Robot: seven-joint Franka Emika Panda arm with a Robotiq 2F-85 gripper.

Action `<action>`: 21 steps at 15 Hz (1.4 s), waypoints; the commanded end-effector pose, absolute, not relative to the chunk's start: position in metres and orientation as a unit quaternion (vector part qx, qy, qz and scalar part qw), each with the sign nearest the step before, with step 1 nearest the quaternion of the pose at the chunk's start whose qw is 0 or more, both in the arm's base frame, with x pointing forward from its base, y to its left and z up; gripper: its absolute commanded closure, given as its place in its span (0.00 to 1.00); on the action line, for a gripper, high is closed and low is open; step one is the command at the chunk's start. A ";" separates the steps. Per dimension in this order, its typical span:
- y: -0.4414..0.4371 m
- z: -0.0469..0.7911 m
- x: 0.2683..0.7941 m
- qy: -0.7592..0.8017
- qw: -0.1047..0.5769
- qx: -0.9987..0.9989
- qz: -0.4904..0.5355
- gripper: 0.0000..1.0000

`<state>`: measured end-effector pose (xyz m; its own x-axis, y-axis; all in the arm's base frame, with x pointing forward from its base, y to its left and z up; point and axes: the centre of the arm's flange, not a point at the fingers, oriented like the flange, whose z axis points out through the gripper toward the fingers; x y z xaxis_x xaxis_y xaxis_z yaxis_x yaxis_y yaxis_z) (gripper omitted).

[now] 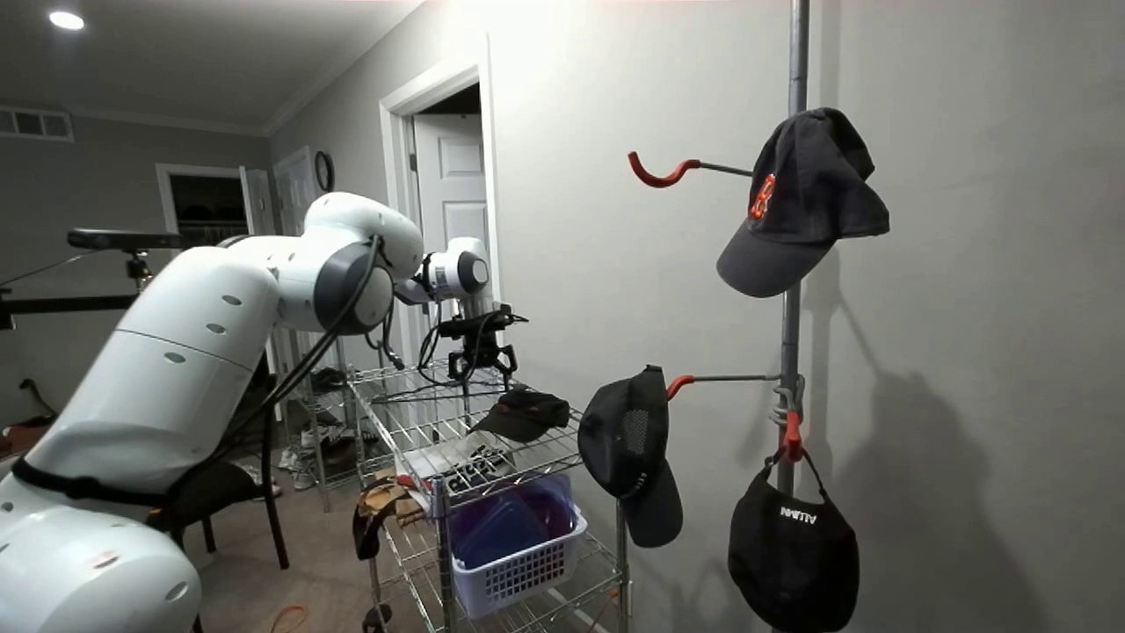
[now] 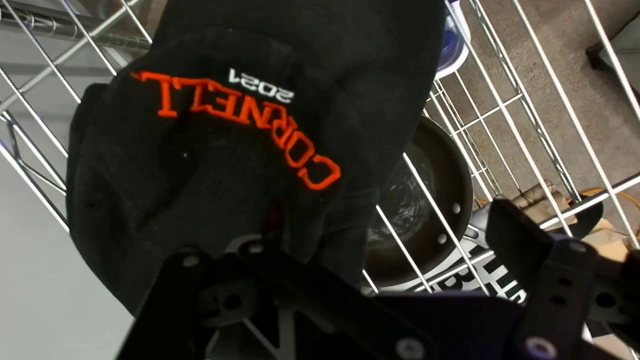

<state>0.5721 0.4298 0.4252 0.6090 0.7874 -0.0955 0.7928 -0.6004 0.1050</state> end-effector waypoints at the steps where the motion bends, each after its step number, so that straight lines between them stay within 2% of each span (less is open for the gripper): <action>1: 0.430 0.420 0.573 0.434 0.057 0.899 -0.005 0.00; 9: 0.433 0.383 0.580 0.407 0.045 0.912 0.001 0.00; 10: 0.435 0.380 0.580 0.407 0.043 0.912 0.003 0.25; 11: 0.437 0.378 0.580 0.407 0.041 0.912 0.005 0.26; 21: 0.435 0.382 0.584 0.404 0.041 0.914 0.010 0.91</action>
